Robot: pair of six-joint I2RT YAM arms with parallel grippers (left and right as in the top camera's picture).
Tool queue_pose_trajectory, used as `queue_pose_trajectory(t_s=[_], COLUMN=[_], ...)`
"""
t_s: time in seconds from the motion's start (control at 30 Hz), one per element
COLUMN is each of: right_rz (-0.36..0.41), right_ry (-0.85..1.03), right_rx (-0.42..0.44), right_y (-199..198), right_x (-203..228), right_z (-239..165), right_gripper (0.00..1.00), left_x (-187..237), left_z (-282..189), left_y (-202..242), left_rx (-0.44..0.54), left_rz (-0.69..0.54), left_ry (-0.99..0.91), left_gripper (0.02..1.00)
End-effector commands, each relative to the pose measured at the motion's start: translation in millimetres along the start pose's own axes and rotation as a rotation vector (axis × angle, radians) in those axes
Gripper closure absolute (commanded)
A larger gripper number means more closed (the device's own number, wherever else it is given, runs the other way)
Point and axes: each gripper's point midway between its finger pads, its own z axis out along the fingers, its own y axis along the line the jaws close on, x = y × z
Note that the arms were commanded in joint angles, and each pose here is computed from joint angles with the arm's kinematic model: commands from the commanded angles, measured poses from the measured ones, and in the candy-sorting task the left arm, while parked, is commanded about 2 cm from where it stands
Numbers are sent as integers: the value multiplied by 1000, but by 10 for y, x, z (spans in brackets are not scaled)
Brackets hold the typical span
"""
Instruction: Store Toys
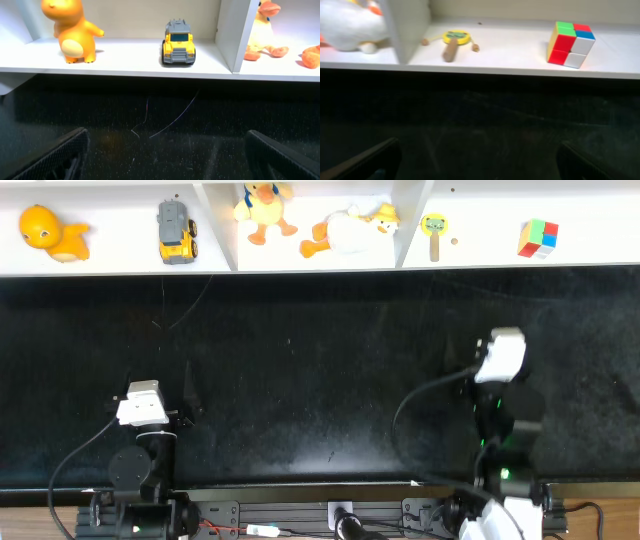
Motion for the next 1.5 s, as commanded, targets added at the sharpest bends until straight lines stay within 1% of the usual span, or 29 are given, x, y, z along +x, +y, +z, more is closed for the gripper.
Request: queue_pose_trajectory(t_s=[0.03,0.13,0.23,0.3,0.4,0.57,0.6,0.67,0.7,0.8,1.5], right_rz=[30,4,3,-19,-30,-51,-66,-132,-184,-264,-255], right_ry=[-52,9,53,63,15,-98,-110,-144,-178,-263,-262], right_rx=[1,-29,-29,-28,-3,9,12,21,31,66,58], right_y=[83,168,169,166,116,97,91,82,76,50,59], right_x=[69,253,399,478,390,162,135,86,38,-26,-31], right_z=[-167,-250,-323,-356,-385,-481,-473,-464,-452,-410,-413], right_gripper=[7,5,5,5,7,5,5,7,3,5,7], left_x=[-17,-17,-17,-17,-17,-17,-17,-16,-17,-17,-17], left_z=[-8,-8,-8,-8,-8,-8,-8,-8,-8,-8,-8], left_y=[-35,-35,-35,-35,-35,-35,-35,-36,-35,-35,-35], left_rx=[17,17,17,17,17,17,17,18,17,17,17], left_rz=[-15,-15,-15,-15,-15,-15,-15,-15,-15,-15,-15], left_ry=[-9,-9,-9,-9,-9,-9,-9,-8,-9,-9,-9], left_gripper=[20,20,20,20,20,23,20,20,20,20,20])
